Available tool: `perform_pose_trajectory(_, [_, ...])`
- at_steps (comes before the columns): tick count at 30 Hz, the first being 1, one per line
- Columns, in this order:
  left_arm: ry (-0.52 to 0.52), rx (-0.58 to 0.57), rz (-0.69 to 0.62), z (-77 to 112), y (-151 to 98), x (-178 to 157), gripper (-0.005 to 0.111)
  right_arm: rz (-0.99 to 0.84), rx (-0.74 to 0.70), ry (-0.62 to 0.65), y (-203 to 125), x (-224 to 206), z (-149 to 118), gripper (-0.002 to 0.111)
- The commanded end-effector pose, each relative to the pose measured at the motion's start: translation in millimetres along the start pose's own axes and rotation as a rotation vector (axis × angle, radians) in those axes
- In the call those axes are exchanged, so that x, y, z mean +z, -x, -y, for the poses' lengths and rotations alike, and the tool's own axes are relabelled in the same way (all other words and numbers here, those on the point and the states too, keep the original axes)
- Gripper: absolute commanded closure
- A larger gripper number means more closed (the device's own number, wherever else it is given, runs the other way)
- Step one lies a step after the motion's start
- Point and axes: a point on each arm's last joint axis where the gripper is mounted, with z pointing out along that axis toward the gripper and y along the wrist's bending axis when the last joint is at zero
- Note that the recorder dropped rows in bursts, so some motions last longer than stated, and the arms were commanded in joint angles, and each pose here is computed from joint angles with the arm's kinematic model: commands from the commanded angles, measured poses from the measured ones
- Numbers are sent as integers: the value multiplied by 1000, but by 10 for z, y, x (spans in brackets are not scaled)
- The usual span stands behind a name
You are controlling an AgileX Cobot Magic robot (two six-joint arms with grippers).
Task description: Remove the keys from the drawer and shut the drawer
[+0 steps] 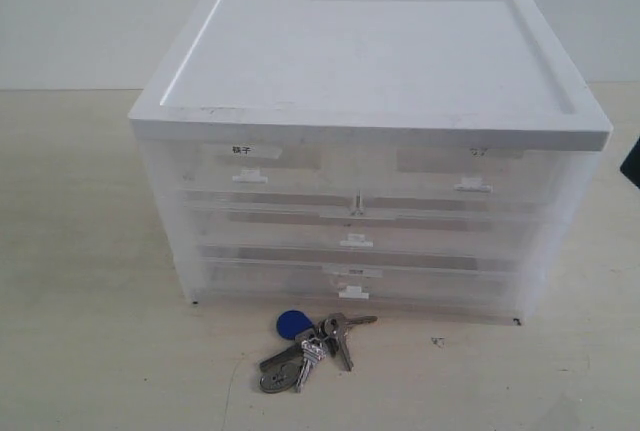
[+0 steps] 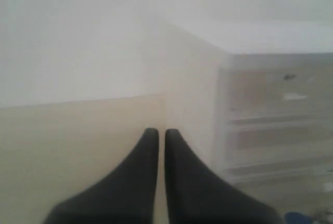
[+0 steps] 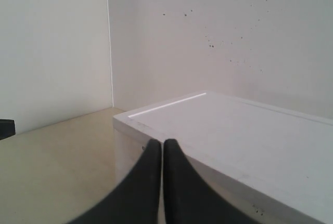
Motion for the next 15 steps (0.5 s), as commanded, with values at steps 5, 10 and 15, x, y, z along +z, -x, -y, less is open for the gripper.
perform_pose_trajectory(5, [190, 72, -98, -117, -92, -19, 102, 12, -1, 3, 27, -1, -7, 109])
perform_pose_trajectory(10, [286, 97, -170, -171, -149, -41, 102, 12, -1, 3, 27, -1, -7, 109])
perform_pose_trajectory(15, [322, 91, -171, -190, -149, -47, 102, 12, -1, 3, 27, -1, -7, 109])
